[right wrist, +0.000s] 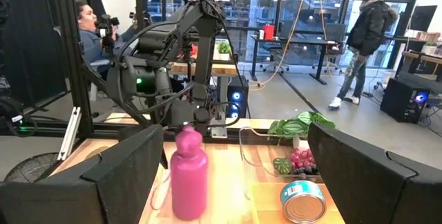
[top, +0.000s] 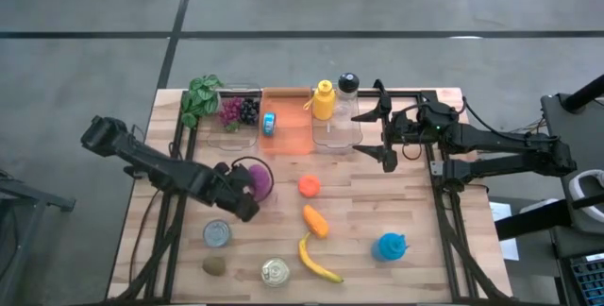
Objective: Pick & Place Food Item
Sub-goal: Move the violet water bottle to the center of the table
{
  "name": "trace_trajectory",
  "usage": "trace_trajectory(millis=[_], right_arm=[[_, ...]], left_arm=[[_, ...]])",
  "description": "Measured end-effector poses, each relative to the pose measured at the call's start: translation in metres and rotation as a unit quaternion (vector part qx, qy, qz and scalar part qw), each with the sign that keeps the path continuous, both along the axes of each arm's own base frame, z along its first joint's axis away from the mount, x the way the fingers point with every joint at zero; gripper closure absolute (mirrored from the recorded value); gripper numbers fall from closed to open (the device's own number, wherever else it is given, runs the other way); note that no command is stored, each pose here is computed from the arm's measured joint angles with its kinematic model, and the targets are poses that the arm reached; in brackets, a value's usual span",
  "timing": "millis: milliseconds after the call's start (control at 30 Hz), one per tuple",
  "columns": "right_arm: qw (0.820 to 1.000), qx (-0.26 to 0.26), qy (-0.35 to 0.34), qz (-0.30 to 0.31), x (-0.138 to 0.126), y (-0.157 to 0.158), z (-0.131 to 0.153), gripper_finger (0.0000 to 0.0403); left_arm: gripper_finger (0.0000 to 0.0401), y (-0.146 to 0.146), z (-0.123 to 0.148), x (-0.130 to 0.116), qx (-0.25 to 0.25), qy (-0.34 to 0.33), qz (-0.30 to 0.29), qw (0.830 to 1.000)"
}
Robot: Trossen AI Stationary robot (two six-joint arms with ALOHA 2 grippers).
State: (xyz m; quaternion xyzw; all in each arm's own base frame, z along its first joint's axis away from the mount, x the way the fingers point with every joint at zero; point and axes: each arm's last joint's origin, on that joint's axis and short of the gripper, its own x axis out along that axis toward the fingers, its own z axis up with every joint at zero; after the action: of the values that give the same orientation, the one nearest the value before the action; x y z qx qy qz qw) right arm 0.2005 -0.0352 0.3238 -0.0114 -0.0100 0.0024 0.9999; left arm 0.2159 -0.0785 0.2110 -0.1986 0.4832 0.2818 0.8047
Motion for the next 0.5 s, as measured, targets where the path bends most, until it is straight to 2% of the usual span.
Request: trace_trajectory(millis=[500], right_arm=[[1.000,0.000,0.000,0.000,0.000,0.000,0.000,0.0044]], left_arm=[[0.0196,0.017,0.007,0.010,0.021,0.012,-0.036,0.999]])
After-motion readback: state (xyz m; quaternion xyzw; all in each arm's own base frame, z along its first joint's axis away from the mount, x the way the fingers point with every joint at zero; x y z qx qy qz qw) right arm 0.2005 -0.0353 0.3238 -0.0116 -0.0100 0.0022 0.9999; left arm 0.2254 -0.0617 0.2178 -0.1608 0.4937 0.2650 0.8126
